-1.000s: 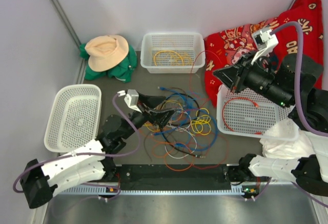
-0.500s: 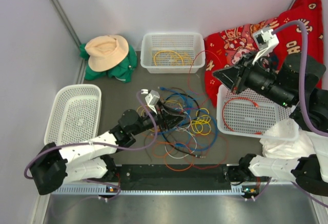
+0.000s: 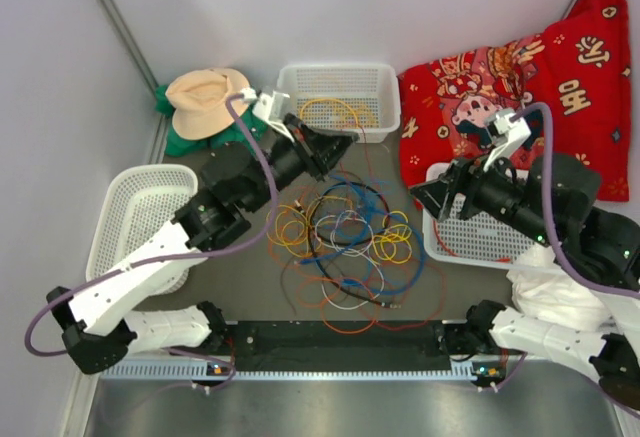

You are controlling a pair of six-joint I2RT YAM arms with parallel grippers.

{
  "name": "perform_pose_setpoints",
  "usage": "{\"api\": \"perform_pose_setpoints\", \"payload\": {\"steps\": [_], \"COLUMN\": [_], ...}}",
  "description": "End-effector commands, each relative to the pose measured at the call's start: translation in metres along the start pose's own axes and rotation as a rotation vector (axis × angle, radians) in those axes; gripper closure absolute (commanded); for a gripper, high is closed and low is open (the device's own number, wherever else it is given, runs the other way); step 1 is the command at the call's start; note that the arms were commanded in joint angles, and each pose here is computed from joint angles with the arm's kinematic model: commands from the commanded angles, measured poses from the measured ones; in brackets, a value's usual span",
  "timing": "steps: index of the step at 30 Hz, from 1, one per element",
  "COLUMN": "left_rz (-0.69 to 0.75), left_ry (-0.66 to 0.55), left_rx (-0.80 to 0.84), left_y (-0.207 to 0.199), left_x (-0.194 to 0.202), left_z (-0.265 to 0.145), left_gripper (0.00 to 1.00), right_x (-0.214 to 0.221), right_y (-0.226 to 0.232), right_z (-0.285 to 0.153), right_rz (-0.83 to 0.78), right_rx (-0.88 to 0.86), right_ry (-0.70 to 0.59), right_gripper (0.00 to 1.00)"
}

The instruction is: Untangle the cables

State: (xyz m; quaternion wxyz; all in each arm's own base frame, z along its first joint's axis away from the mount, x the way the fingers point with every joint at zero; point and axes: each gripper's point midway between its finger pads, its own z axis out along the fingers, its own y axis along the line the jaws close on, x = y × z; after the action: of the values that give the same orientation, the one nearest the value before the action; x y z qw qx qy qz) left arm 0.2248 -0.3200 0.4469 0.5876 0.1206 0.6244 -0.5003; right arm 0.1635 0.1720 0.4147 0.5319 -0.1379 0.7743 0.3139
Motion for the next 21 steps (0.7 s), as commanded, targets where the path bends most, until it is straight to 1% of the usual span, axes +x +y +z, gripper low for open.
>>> {"api": "perform_pose_setpoints", "payload": {"steps": [1,2,3,5,6,8,10,12,13,14,16,17,18,21], "left_rz": [-0.011,-0.014,-0.018,-0.033,-0.039,-0.059,-0.084,-0.098,-0.107,-0.112,-0.124,-0.127,-0.13,-0.136], "left_ry": [0.011,0.018,0.005,0.023,0.019,0.021,0.022,0.04,0.042,0.045,0.037,0.037,0.035,0.039], "left_rx": [-0.051,-0.05,-0.034,-0.025,-0.017,-0.006,0.002,0.045,0.053,0.052,0.05,0.052,0.061,0.082], "left_y": [-0.009,-0.011,-0.019,-0.024,-0.028,-0.032,-0.037,-0.047,-0.049,-0.049,-0.05,-0.051,-0.053,-0.058], "left_x": [-0.029,-0.031,-0.041,-0.043,-0.048,-0.051,-0.054,-0.054,-0.055,-0.054,-0.057,-0.057,-0.058,-0.059], "left_z": [0.006,0.008,0.013,0.016,0.02,0.024,0.029,0.034,0.034,0.036,0.038,0.038,0.037,0.037], "left_gripper": [1.0,1.0,1.0,1.0,1.0,1.0,1.0,1.0,1.0,1.0,1.0,1.0,1.0,1.0], "right_x": [-0.004,0.0,-0.002,0.001,-0.002,-0.002,-0.012,-0.015,-0.02,-0.018,-0.019,-0.012,-0.014,-0.007], "right_y": [0.006,0.007,0.012,0.015,0.023,0.028,0.033,0.035,0.042,0.044,0.044,0.04,0.03,0.014], "right_z": [0.001,0.004,0.004,0.007,0.008,0.012,0.016,0.02,0.021,0.028,0.038,0.048,0.054,0.074], "right_rz": [0.035,0.033,0.031,0.031,0.029,0.027,0.022,0.009,0.005,0.0,0.005,0.003,0.007,-0.028], "right_rx": [-0.045,-0.052,-0.082,-0.105,-0.144,-0.176,-0.197,-0.203,-0.238,-0.245,-0.242,-0.218,-0.16,-0.08], "right_ry": [-0.067,-0.063,-0.075,-0.072,-0.083,-0.091,-0.141,-0.159,-0.174,-0.167,-0.171,-0.151,-0.166,-0.179], "right_gripper": [0.25,0.25,0.25,0.25,0.25,0.23,0.18,0.16,0.14,0.14,0.13,0.13,0.13,0.12]}}
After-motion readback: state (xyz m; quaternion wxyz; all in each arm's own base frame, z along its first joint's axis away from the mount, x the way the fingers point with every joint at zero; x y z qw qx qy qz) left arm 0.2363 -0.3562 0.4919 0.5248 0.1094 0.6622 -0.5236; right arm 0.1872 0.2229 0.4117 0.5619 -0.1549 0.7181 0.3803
